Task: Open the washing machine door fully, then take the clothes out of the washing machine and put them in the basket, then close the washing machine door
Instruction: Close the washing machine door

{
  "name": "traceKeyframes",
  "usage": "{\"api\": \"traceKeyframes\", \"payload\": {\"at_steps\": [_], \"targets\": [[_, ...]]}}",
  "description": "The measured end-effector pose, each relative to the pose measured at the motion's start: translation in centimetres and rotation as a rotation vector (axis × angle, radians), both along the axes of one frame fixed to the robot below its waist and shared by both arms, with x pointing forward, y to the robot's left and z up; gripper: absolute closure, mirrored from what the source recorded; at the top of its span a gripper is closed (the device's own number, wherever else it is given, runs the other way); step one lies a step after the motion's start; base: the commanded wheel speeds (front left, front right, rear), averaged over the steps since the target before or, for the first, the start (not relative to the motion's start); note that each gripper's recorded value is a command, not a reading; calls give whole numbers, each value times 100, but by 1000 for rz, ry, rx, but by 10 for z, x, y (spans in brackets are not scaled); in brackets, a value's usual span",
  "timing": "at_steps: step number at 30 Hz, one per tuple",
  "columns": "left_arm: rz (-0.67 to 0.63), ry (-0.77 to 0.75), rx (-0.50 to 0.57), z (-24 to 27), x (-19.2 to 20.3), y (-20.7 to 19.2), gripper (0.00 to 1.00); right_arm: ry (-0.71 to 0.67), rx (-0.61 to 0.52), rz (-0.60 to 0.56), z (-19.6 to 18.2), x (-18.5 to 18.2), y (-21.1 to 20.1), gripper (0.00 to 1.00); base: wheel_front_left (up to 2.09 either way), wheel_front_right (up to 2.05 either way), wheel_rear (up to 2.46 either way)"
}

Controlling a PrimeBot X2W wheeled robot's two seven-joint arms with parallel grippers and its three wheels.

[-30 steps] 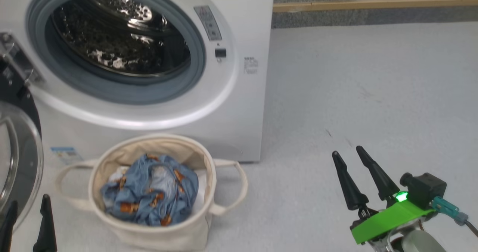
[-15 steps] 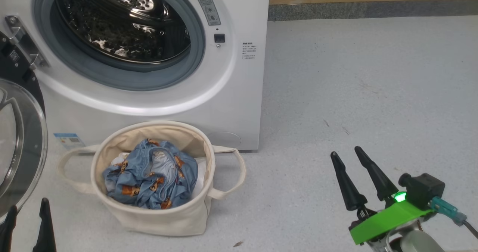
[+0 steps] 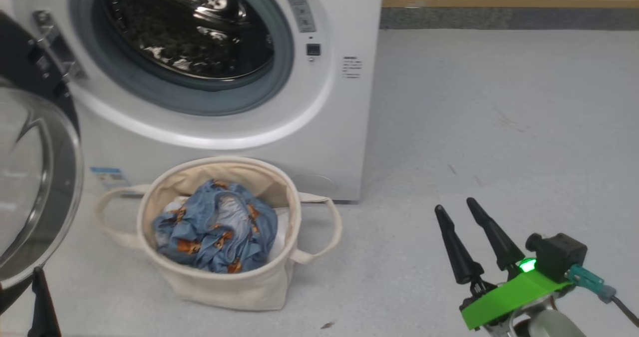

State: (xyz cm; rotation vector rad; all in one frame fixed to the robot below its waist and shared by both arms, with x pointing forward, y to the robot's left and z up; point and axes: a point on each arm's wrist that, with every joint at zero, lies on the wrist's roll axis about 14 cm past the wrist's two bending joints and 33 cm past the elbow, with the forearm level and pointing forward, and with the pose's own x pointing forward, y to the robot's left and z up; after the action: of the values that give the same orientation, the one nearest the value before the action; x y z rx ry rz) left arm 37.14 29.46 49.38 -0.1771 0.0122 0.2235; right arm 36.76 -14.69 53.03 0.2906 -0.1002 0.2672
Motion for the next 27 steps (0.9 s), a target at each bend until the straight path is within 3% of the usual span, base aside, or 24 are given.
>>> {"api": "traceKeyframes", "payload": {"at_steps": [12, 27], "targets": [[261, -15, -2, 6, -60, 69, 0, 6, 6, 209, -1, 10, 70, 0, 0, 0, 0], [637, -65, 19, 20, -194, 141, 0, -12, 4, 544, 7, 1, 185, 0, 0, 0, 0]]}}
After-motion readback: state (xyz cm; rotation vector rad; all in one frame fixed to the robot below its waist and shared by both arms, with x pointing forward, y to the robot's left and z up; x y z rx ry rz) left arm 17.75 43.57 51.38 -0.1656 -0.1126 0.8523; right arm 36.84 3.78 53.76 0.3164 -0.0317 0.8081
